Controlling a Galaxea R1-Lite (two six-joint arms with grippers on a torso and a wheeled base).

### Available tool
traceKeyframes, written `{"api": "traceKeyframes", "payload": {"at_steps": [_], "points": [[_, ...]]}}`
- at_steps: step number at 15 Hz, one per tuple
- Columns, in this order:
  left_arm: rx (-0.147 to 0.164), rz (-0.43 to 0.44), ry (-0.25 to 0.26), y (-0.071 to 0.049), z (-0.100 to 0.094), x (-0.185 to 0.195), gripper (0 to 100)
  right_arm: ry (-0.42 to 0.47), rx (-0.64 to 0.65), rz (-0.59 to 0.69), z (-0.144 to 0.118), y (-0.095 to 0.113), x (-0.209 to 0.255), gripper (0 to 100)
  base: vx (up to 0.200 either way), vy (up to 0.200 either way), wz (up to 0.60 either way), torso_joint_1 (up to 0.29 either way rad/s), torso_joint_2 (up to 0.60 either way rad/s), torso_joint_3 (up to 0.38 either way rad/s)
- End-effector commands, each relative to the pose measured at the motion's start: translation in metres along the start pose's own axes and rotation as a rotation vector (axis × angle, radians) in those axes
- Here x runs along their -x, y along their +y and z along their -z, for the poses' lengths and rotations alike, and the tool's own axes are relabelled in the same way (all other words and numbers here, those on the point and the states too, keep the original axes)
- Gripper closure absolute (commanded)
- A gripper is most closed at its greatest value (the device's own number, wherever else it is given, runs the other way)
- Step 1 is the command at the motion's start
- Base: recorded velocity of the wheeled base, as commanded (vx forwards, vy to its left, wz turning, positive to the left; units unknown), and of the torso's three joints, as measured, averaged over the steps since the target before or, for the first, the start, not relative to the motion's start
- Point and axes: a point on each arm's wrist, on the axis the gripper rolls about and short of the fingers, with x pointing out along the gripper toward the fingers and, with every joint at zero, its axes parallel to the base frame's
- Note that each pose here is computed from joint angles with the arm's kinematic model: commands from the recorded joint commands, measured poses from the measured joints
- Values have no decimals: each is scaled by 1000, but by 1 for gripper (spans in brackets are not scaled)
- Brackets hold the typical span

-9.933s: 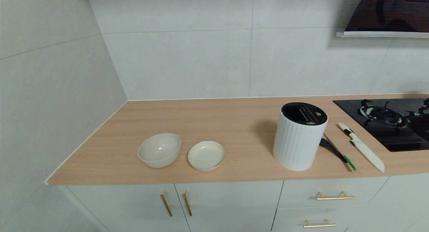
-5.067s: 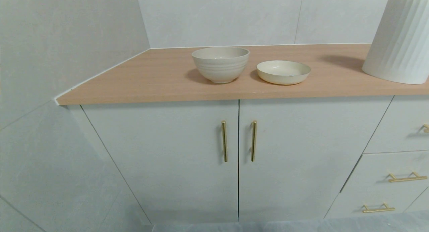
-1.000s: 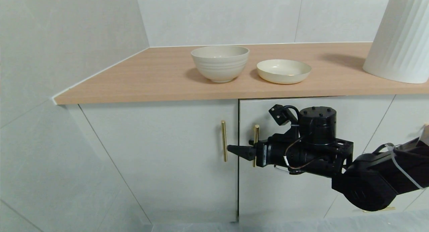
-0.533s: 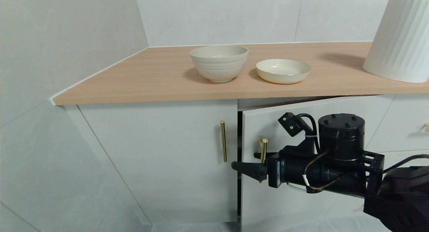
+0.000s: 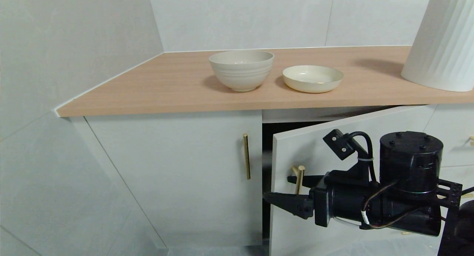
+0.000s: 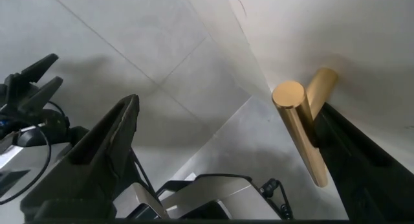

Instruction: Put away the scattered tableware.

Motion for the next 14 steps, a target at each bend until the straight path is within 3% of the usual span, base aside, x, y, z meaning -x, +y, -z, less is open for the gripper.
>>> {"api": "traceKeyframes", "payload": {"at_steps": [1,3,4,5,7,8,10,12,14], "points": [[-2,1,0,0,0,0,0,16,-3,-15,3,1,-2,0,0,0,0,0,0,0],[-35,13,-47,0,-13,4,0,24,-4,-22,4,1,-4,0,0,0,0,0,0,0],[-36,41,-80,-1,-26,8,0,23,-3,-28,3,1,-4,0,0,0,0,0,0,0],[-39,121,-75,-2,-51,12,0,27,-3,-36,4,2,-4,0,0,0,0,0,0,0],[-36,233,0,-5,-84,9,0,29,-4,-37,4,1,-4,0,0,0,0,0,0,0],[-27,308,65,-6,-104,-4,0,27,-3,-36,4,2,-4,0,0,0,0,0,0,0],[-38,394,148,-7,-130,-32,0,26,-3,-38,4,2,-3,0,0,0,0,0,0,0],[-26,479,227,-10,-156,-72,0,28,-3,-37,4,2,-3,0,0,0,0,0,0,0],[-15,554,302,-16,-164,-110,0,31,-2,-43,5,4,-4,0,0,0,0,0,0,0]]}}
